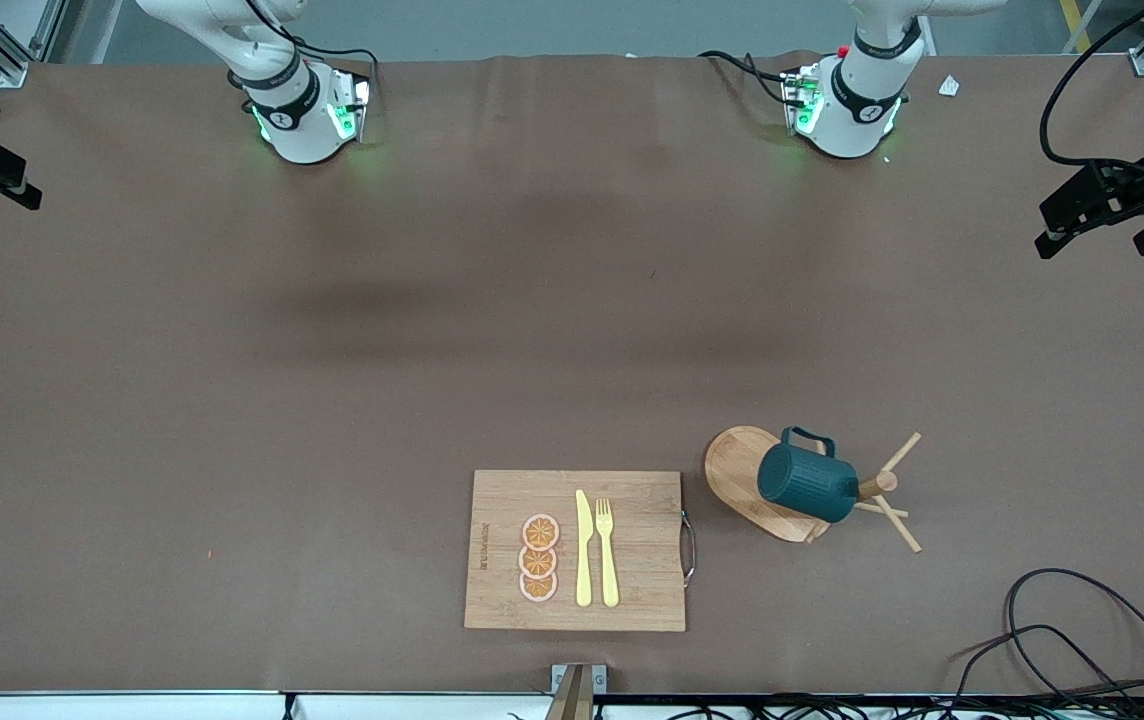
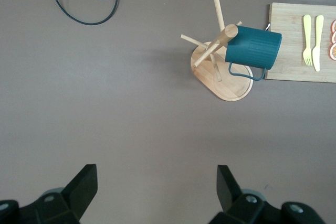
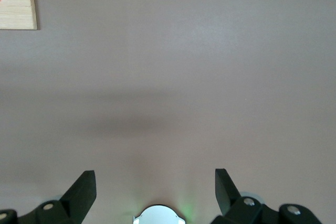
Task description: Transfer cup from left to right arm and place
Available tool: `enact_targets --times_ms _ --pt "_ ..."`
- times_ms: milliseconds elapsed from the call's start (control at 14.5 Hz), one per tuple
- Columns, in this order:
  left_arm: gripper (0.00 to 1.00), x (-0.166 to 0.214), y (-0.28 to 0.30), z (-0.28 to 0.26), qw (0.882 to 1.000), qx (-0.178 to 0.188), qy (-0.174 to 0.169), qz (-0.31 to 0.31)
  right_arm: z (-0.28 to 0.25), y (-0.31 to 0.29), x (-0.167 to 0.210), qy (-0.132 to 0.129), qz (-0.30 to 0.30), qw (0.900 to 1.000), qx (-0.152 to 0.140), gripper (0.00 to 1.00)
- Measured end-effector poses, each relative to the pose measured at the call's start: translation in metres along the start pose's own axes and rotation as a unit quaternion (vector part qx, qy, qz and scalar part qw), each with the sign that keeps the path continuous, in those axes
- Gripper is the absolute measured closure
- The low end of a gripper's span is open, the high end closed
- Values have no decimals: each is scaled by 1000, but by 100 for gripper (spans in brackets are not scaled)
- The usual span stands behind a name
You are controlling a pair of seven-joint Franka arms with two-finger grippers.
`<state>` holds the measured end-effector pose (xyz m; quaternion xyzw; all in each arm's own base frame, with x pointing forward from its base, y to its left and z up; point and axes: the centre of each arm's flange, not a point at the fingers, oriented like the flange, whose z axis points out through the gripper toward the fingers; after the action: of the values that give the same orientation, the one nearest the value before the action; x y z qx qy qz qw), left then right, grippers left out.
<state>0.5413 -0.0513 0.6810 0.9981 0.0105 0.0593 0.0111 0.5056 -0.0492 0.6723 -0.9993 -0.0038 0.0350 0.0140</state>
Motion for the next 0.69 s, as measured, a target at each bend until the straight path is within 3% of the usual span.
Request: enact_targets --times_ms 688 --pt "0 4 1 10 1000 1 -8 0 1 0 0 -1 0 1000 0 0"
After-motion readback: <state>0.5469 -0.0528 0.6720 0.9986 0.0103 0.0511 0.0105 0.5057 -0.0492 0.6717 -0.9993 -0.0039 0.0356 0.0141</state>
